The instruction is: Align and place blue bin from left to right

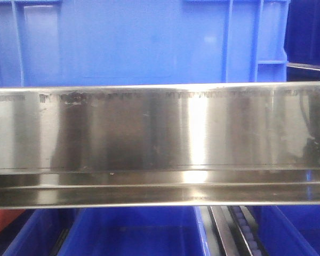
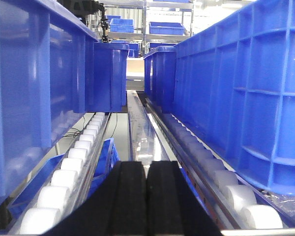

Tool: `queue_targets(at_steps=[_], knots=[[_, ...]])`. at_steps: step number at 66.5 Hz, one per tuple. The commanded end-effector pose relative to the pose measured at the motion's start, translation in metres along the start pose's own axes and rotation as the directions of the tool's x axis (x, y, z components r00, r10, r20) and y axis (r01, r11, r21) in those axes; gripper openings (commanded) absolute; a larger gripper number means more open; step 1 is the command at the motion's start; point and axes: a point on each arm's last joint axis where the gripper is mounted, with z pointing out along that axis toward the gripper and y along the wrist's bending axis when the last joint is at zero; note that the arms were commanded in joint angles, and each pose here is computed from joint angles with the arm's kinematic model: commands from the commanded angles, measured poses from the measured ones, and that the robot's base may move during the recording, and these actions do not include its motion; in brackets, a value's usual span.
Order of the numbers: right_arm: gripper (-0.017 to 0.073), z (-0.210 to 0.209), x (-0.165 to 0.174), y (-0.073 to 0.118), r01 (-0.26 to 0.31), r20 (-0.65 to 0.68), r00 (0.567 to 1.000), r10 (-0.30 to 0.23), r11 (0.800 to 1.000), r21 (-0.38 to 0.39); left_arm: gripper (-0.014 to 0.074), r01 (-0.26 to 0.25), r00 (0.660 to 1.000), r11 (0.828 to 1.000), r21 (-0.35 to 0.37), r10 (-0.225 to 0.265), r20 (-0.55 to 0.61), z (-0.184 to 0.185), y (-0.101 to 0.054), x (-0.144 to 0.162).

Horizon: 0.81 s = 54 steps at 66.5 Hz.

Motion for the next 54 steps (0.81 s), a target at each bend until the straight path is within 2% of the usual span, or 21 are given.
queue_targets(at_steps=[1,54], knots=[[-0.0085,-0.0004,-0.0021,0.0002,0.0,0.026,1.0,0.0,1.0,-0.003,-0.0111,0.011,1.0,1.0,-0.003,-0.011,0.026,-0.0006,0.0002,-0.0028],[-0.0085,-0.0004,-0.0021,0.0002,0.0,0.026,1.0,0.0,1.0,-0.003,-0.0111,0.011,1.0,1.0,-0.003,-0.011,0.026,-0.0006,0.0002,-0.0028]])
